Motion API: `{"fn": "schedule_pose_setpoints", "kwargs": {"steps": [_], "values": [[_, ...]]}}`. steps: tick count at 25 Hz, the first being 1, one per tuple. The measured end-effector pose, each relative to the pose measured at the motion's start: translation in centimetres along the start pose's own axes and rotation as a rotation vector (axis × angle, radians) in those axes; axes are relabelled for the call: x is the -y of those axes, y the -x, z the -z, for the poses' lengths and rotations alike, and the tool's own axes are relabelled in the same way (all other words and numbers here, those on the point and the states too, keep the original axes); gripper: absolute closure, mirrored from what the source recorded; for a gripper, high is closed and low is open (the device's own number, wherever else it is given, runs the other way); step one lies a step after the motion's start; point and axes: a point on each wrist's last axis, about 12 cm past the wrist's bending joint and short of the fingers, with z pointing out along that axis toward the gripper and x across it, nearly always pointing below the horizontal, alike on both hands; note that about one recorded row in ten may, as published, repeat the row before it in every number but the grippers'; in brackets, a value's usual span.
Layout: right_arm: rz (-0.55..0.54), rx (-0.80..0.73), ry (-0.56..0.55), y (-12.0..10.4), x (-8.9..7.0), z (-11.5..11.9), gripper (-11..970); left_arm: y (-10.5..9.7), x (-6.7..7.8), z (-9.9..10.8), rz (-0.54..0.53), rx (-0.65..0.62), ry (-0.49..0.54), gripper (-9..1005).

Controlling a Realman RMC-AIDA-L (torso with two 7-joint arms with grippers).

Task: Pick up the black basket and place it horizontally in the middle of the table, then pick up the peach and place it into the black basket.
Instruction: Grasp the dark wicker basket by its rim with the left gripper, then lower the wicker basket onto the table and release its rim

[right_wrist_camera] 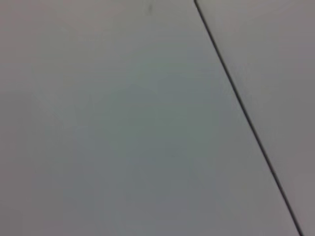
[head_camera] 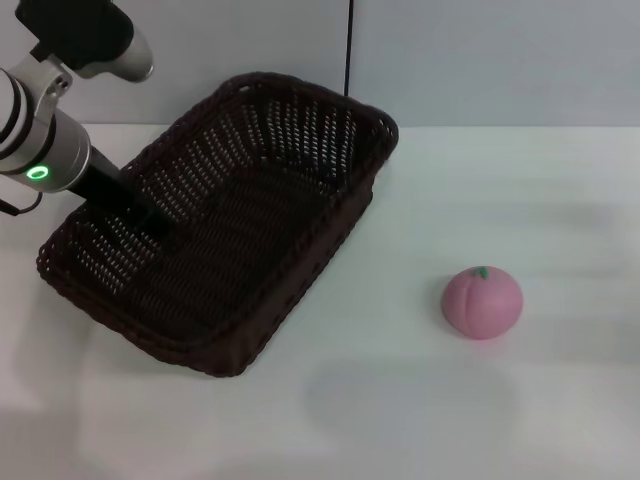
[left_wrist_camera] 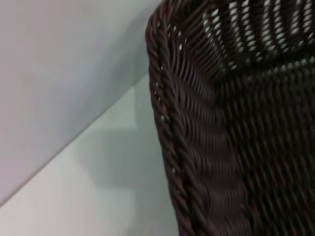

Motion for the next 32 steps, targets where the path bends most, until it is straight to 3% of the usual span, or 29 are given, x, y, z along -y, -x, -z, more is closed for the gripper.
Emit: {"fn": "schedule_pose_setpoints", "kwargs": {"steps": [14,17,21,22,23,25,28,32], "values": [[0.005,-0.012,-0.019,-0.1,0.3,-0.1,406,1.4,1.3,0.8,-0.103,0.012,0.0,545],[0.004,-0.01,-0.024,0.0,0.4,-0.1,408,2.1,1.7,1.1,-0.159,0.015,-0.033,699],[0.005,-0.007,-0.026,0.0,0.4,-0.1,410,3.2,3.0,2.0,-0.323,0.04,-0.112,731],[0.006,-0.005,-0.025,0.0,0.4,-0.1,411,3.2,3.0,2.0,-0.323,0.04,-0.112,739],[0.006,-0.004,-0.024,0.1,0.4,-0.1,412,3.8,3.3,2.7,-0.427,0.058,-0.114,747],[0.006,0.0,-0.021,0.1,0.4,-0.1,413,4.3,3.8,3.2,-0.525,0.085,-0.121,765],[0.0,0.002,-0.017,0.2,0.3,-0.1,415,5.3,4.7,4.1,-0.698,0.185,-0.146,791],[-0.002,0.004,-0.018,0.2,0.4,0.0,418,6.7,5.1,4.9,-0.828,0.302,-0.1,801]]}}
